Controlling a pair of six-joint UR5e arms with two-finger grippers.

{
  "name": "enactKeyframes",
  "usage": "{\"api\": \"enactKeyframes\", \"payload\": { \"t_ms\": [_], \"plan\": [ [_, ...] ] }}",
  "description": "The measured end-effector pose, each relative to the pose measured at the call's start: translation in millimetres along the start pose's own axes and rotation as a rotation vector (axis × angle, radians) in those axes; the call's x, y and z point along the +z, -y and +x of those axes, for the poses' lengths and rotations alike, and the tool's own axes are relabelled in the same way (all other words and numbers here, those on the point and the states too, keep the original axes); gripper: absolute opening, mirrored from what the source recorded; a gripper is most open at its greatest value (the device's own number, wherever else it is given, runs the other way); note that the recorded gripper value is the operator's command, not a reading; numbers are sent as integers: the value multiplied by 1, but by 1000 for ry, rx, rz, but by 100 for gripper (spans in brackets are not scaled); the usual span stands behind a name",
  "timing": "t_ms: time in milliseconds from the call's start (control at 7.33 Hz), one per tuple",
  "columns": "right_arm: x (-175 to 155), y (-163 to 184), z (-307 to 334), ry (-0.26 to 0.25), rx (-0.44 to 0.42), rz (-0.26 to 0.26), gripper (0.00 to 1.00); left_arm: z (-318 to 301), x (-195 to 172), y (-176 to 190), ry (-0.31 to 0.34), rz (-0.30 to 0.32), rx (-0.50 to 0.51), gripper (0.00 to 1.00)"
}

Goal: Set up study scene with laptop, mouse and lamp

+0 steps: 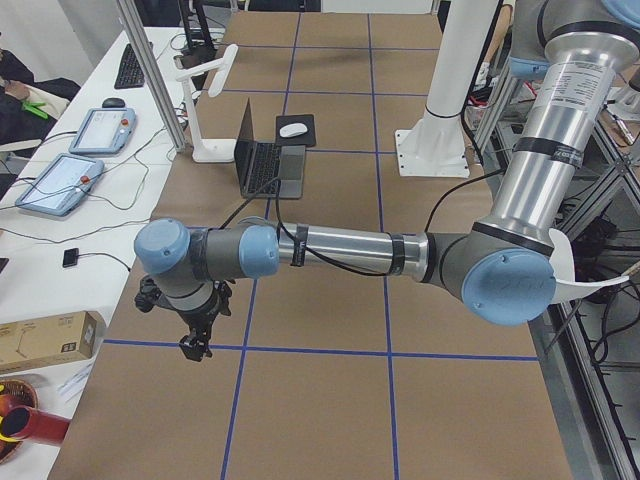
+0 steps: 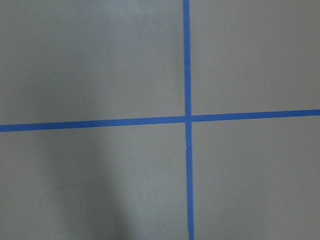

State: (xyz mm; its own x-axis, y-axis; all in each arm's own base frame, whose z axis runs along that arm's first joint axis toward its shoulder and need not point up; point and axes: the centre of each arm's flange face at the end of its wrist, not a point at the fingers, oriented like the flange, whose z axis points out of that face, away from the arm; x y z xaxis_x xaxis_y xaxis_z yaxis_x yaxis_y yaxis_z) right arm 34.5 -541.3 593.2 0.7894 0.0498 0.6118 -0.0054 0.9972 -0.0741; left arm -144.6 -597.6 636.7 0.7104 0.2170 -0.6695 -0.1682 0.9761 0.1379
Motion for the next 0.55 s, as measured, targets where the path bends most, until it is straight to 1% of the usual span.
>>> {"api": "enactKeyframes", "payload": {
  "t_ms": [273, 545],
  "plan": [
    [11, 4, 28, 3, -7, 0, 100, -33, 5, -20, -7, -1, -1, 99],
    [15, 4, 34, 8, -7, -2, 100, -47, 4, -34, -8, 7, -7, 99]
  ]
}}
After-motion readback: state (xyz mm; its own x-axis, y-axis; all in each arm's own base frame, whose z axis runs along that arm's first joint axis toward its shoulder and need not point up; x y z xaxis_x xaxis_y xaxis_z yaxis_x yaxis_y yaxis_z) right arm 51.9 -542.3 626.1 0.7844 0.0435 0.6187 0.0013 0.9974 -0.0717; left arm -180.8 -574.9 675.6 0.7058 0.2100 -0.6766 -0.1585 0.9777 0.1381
